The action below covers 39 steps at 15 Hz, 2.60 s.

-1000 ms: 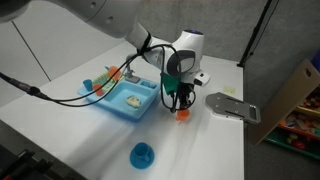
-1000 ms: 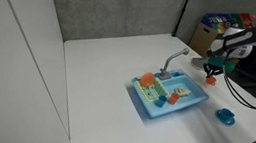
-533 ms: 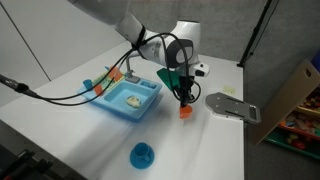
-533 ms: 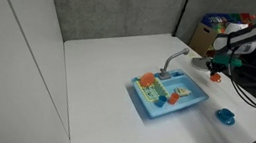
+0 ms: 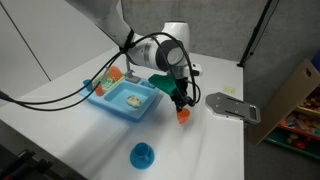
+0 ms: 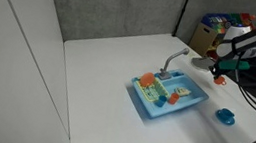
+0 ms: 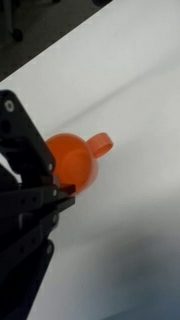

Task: Put the orange mug in the blue mug

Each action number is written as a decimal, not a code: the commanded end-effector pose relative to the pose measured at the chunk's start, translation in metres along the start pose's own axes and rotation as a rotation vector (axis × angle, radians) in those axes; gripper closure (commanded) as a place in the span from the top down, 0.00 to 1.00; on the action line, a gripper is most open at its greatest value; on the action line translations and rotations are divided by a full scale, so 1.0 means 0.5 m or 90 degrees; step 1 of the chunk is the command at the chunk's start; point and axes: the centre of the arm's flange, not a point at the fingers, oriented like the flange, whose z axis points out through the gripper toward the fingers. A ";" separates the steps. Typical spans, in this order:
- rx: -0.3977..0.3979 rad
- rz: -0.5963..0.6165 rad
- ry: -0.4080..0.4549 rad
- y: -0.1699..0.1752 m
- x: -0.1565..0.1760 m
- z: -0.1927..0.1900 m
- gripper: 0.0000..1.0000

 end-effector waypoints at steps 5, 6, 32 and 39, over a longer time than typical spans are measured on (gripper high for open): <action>0.001 -0.006 -0.003 0.004 -0.007 -0.004 0.05; 0.001 -0.007 -0.003 0.004 -0.007 -0.004 0.02; 0.048 -0.300 0.035 0.083 -0.351 -0.074 0.03; 0.061 -0.351 0.014 0.065 -0.418 -0.071 0.03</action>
